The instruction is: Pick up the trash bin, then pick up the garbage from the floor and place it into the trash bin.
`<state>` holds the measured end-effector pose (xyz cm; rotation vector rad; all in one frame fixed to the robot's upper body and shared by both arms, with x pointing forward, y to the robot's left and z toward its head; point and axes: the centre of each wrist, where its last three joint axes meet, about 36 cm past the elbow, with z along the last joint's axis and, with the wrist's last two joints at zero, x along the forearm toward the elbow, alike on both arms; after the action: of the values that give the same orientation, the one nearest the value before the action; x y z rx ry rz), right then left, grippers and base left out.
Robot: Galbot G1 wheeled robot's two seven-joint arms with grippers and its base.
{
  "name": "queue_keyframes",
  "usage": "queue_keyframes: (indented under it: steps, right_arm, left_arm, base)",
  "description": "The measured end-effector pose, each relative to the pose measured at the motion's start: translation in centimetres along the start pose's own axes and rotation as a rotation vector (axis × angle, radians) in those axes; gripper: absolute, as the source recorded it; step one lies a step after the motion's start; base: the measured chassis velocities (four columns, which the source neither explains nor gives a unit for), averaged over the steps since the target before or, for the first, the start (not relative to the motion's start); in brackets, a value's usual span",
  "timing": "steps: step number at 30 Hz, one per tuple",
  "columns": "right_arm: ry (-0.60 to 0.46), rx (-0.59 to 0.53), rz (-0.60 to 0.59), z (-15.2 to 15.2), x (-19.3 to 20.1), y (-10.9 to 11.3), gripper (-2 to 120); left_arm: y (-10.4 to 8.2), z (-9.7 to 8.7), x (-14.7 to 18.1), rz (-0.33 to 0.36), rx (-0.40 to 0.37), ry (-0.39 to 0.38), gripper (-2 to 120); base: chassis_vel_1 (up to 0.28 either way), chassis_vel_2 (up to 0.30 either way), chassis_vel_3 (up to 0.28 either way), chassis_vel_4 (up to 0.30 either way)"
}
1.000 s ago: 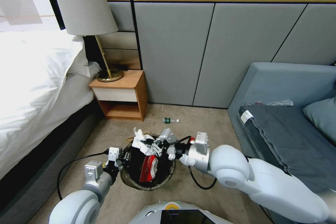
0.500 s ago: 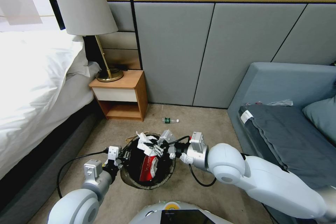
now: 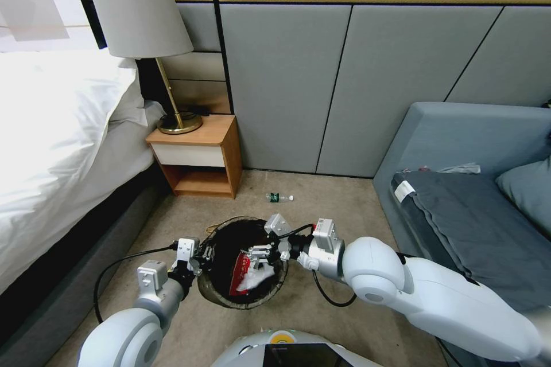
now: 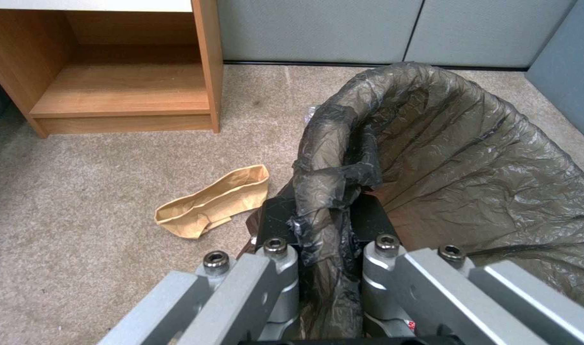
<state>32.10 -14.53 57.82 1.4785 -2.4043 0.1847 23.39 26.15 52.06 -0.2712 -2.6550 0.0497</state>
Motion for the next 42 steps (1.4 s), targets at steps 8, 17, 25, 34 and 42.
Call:
queue_keyframes:
  steps: [8,17,25,34,42]
  right_arm:
    - [0.004,0.003,-0.001,0.1,0.1,0.1,100]
    - [-0.004,0.011,-0.004,-0.2,0.4,0.3,100]
    - [-0.010,0.017,-0.004,-0.3,0.6,0.3,100]
    - [-0.024,0.019,0.003,-0.6,0.7,0.2,100]
    - [-0.128,0.020,0.059,-2.3,2.3,-0.7,100]
  left_arm:
    - [-0.1,0.0,0.0,0.002,0.004,-0.002,6]
    - [-0.1,0.0,0.0,-0.001,0.008,-0.003,6]
    - [-0.1,0.1,0.0,-0.002,0.012,-0.004,6]
    - [-0.1,0.1,0.0,-0.002,0.014,-0.005,6]
    - [-0.1,0.1,0.0,-0.003,0.013,-0.007,6]
  base:
    - [0.000,0.000,0.000,0.000]
    - [0.000,0.000,0.000,0.000]
    - [0.000,0.000,0.000,0.000]
    - [0.000,0.000,0.000,0.000]
    - [0.000,0.000,0.000,0.000]
